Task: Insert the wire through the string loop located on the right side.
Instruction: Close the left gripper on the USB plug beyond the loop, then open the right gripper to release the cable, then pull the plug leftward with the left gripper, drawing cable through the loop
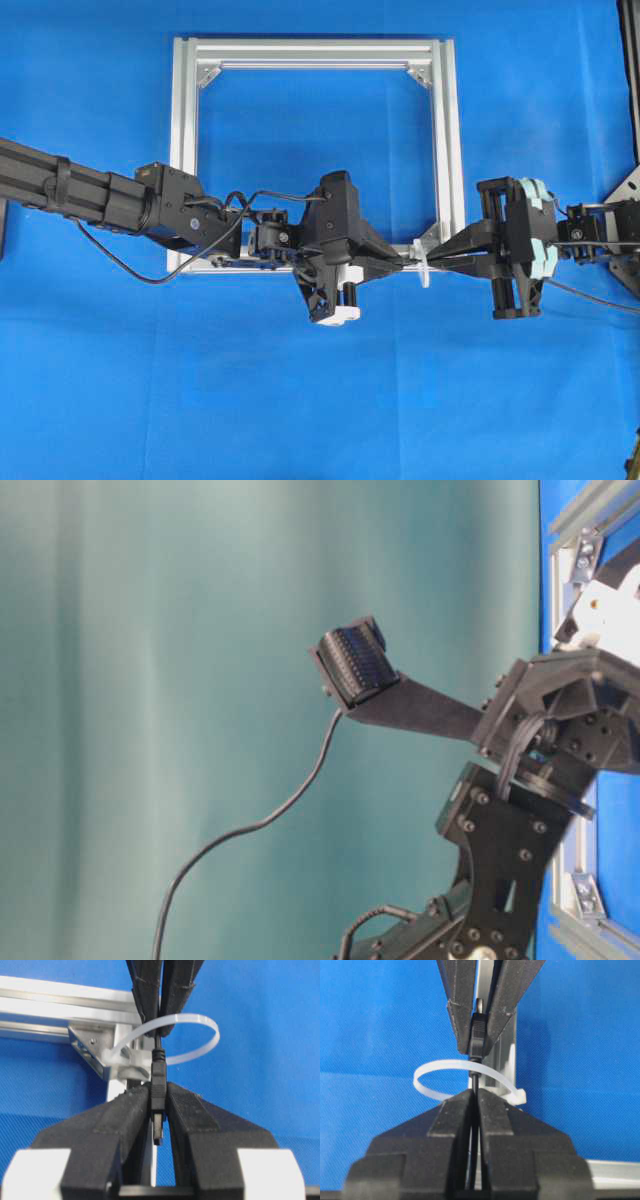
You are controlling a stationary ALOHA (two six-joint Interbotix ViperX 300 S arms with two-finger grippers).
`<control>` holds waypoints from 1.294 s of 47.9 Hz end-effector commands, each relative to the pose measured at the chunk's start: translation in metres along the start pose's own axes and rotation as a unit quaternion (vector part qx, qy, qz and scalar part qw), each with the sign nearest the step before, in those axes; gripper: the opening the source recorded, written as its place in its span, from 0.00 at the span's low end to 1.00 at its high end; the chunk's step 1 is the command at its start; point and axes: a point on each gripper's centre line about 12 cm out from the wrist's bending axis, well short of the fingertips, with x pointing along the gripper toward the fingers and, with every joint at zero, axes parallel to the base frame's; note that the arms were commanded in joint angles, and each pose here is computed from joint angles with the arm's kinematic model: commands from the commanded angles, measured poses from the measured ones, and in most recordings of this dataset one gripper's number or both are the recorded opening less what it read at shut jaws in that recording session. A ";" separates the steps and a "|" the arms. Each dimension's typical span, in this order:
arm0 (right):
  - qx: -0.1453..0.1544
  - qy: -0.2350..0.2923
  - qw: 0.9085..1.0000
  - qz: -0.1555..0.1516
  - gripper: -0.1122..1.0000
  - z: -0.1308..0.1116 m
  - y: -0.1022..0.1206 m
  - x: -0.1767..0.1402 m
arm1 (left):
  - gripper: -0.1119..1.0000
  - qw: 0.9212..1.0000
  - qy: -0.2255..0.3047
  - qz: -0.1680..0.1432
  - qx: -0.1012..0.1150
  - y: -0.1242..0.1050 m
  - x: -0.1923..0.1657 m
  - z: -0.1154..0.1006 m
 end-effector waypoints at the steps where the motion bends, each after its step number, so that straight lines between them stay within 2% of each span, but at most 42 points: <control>1: 0.000 -0.006 1.000 0.003 0.17 0.005 0.002 0.001 | 0.17 1.000 -0.025 -0.003 0.000 -0.002 -0.002 0.020; 6: 0.002 0.002 1.000 0.001 0.37 0.003 0.001 0.001 | 0.17 1.000 -0.025 -0.003 0.000 -0.002 -0.002 0.020; 14: 0.002 0.006 1.000 0.001 0.83 0.002 0.001 0.001 | 0.17 1.000 -0.025 -0.003 -0.001 -0.002 -0.002 0.020; 16: 0.002 0.006 1.000 0.001 0.91 0.003 0.001 0.001 | 0.17 1.000 -0.026 -0.003 -0.001 -0.002 -0.002 0.021; 18: 0.002 0.005 1.000 0.001 0.95 0.003 0.001 0.001 | 0.17 1.000 -0.027 -0.003 -0.001 -0.002 -0.002 0.021; 23: 0.002 0.006 1.000 0.001 0.92 0.003 0.001 0.001 | 0.17 1.000 -0.027 -0.003 0.000 -0.002 -0.002 0.021; 40: 0.002 0.005 1.000 0.001 0.93 0.003 0.001 0.001 | 0.17 1.000 -0.026 -0.009 0.003 -0.008 -0.017 0.025; 50: 0.000 0.004 1.000 0.001 0.93 0.003 0.001 0.001 | 0.17 1.000 -0.007 -0.008 0.005 -0.007 -0.056 0.013; 62: 0.000 0.003 1.000 0.002 0.93 0.004 0.002 0.001 | 0.17 1.000 0.013 -0.008 0.000 -0.003 -0.120 -0.003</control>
